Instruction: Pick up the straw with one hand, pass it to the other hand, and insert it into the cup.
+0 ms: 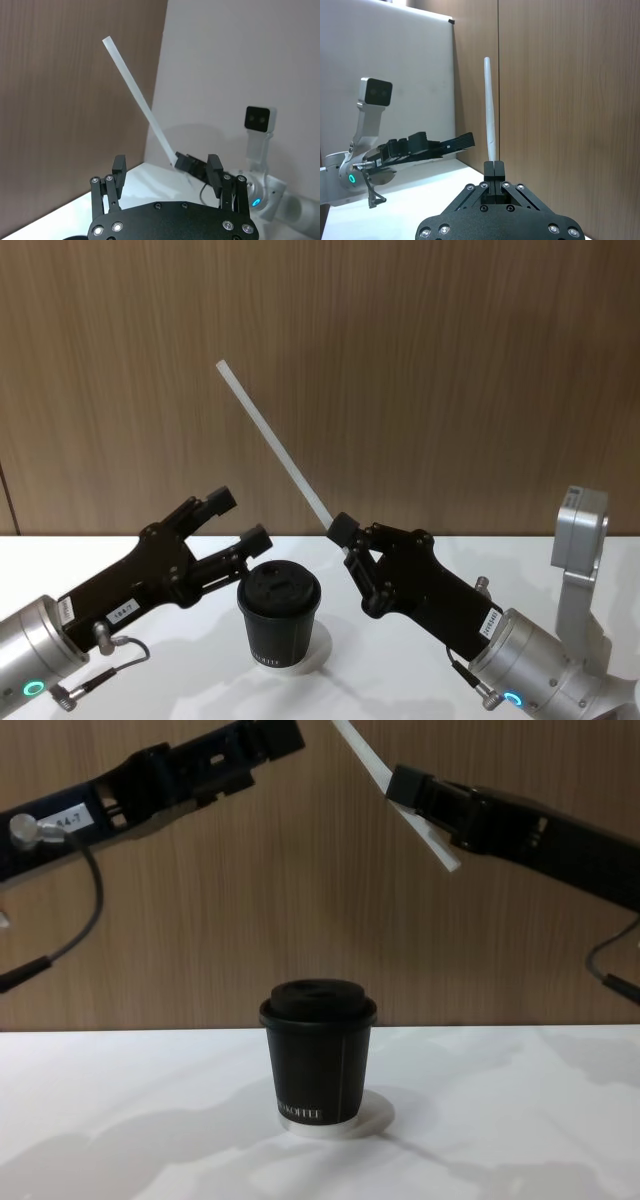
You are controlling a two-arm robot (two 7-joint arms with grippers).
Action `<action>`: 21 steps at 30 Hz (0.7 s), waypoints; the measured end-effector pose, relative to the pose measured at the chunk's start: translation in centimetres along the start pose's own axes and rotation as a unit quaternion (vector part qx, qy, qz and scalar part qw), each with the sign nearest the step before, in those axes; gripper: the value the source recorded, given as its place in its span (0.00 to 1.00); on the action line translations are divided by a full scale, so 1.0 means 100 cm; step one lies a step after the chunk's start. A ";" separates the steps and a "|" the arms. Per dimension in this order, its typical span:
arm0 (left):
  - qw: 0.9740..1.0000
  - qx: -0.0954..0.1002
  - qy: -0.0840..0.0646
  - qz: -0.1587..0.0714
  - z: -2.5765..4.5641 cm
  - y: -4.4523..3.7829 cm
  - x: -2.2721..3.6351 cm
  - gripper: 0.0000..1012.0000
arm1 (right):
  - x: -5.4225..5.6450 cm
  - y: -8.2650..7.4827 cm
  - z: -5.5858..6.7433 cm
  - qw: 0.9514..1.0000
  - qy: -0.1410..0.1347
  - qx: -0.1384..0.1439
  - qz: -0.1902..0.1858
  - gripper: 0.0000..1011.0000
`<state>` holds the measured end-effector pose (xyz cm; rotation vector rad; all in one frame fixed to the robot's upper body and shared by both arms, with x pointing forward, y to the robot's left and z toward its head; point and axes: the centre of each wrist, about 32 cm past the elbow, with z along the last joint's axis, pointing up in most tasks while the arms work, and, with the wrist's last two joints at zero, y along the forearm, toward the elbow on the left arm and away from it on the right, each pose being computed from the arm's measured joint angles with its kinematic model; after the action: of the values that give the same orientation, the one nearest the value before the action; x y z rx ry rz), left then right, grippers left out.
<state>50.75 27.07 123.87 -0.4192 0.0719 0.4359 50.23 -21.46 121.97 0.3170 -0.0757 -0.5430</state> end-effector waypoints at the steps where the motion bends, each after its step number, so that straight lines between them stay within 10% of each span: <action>1: 1.000 -0.002 0.004 -0.002 -0.0007 -0.0013 0.0008 0.99 | 0.000 0.000 0.000 1.000 0.000 0.000 0.000 0.00; 21: 0.996 -0.044 0.064 -0.043 -0.0122 -0.0260 0.0180 0.99 | 0.000 0.000 0.000 1.000 0.000 0.000 0.000 0.00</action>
<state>53.51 25.15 123.46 -0.5347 0.1588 0.3268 50.23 -21.46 121.97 0.3169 -0.0758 -0.5430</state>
